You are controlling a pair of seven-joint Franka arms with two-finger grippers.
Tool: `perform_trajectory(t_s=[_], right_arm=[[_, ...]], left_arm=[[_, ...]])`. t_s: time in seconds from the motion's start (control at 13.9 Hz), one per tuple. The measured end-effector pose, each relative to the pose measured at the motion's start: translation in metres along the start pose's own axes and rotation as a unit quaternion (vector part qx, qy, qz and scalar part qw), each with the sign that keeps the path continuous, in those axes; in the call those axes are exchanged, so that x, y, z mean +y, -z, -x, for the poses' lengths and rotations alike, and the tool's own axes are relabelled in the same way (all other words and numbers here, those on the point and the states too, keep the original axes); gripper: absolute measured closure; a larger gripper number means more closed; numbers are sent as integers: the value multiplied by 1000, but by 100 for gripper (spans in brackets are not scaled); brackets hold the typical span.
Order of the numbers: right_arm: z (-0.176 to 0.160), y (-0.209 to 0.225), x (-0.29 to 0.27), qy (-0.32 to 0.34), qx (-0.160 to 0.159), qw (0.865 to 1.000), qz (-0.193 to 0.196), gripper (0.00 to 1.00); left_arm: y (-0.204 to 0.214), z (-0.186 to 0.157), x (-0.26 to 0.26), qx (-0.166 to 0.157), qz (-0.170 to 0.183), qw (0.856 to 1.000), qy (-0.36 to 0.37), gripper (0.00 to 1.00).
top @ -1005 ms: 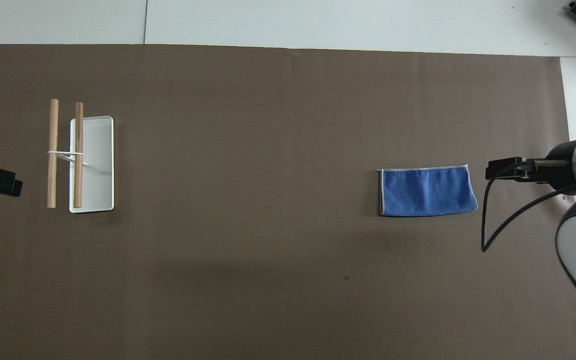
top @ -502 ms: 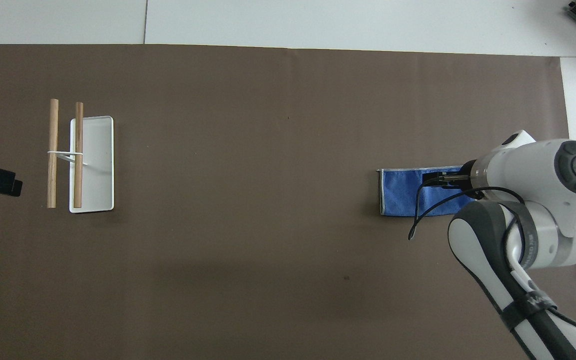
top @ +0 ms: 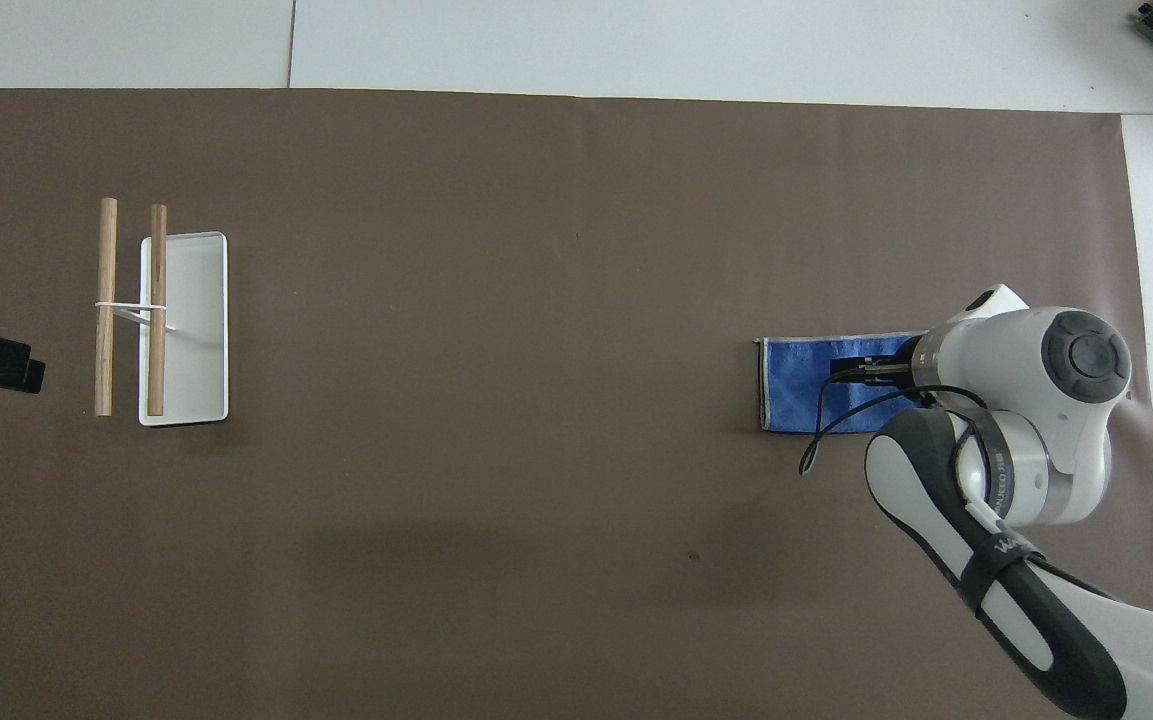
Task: Right arm passes towel to left arm to hang
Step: 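Reach the right gripper down onto the blue towel's edge, then close the right gripper on the towel and lift it up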
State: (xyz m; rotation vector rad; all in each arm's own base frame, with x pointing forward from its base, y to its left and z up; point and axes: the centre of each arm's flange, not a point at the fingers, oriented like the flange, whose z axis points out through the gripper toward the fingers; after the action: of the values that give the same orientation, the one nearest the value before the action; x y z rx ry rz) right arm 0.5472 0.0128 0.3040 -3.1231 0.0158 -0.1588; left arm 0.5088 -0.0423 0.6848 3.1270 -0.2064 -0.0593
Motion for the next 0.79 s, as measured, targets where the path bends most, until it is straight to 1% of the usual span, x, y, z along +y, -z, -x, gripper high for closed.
perform_trajectory(t_s=[0.22,0.43,0.79], right_arm=[[6,-11,6,5,0,1000,0,0],[8,-13,4,-8,-1,1000,-14,0],[11,-18,2,-7,-6,1000,-17,0]], left_arm=[[0,0,0,0,0,1000,0,0],[0,0,0,0,0,1000,0,0],[0,0,0,0,0,1000,0,0]])
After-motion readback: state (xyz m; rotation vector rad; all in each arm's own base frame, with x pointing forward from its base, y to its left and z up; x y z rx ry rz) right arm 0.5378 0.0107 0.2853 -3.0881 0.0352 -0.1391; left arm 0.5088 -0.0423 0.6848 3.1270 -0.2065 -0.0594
